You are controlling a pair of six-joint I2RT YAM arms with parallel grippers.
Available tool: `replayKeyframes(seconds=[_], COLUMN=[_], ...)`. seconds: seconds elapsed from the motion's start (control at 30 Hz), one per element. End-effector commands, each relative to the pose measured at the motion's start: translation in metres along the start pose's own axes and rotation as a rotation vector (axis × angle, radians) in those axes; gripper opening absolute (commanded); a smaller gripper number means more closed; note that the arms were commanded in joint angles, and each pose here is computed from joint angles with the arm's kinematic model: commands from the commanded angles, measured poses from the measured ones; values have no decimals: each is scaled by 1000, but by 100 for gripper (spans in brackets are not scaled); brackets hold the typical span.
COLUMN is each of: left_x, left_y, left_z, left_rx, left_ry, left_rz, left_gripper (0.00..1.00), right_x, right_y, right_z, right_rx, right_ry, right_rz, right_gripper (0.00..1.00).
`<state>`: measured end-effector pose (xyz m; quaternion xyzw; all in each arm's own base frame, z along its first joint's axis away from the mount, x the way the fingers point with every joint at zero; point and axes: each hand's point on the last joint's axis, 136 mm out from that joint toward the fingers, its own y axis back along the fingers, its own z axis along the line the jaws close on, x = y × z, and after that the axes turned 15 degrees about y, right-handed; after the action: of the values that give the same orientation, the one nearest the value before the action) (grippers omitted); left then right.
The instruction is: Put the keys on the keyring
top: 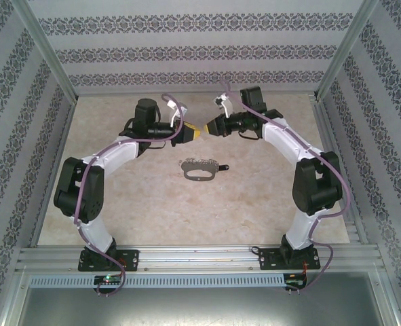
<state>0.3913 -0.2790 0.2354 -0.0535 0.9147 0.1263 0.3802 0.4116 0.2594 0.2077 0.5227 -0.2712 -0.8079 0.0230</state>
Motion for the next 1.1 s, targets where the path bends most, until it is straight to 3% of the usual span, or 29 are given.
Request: replayKeyframes(seconds=[0.0, 0.1, 0.17, 0.33, 0.53, 0.67, 0.77, 1.07], left_x=[-33, -35, -37, -49, -64, -69, -67, -56], left_y=[14, 16, 18, 32, 70, 88, 91, 89], left_z=[-18, -20, -19, -16, 0, 9, 9, 12], left_rx=[3, -12, -29, -156, -484, -584, -586, -630], left_ry=[-96, -109, -119, -194, -295, -290, -315, -498], left_rz=[-135, -154, -172, -255, -493, -592, -619, -553], left_gripper=[34, 63, 100, 100, 100, 100, 100, 100], right_x=[19, 40, 50, 83, 124, 143, 151, 155], right_y=[-4, -10, -13, -16, -8, -4, -4, 1], right_z=[-30, -34, -34, -35, -33, -27, -22, -8], right_rx=[125, 174, 200, 301, 421, 467, 492, 545], right_ry=[-166, -221, -236, -272, -315, -328, -324, -312], right_rz=[-29, -13, 3, 65, 143, 181, 216, 244], right_gripper=[35, 40, 43, 45, 46, 46, 46, 46])
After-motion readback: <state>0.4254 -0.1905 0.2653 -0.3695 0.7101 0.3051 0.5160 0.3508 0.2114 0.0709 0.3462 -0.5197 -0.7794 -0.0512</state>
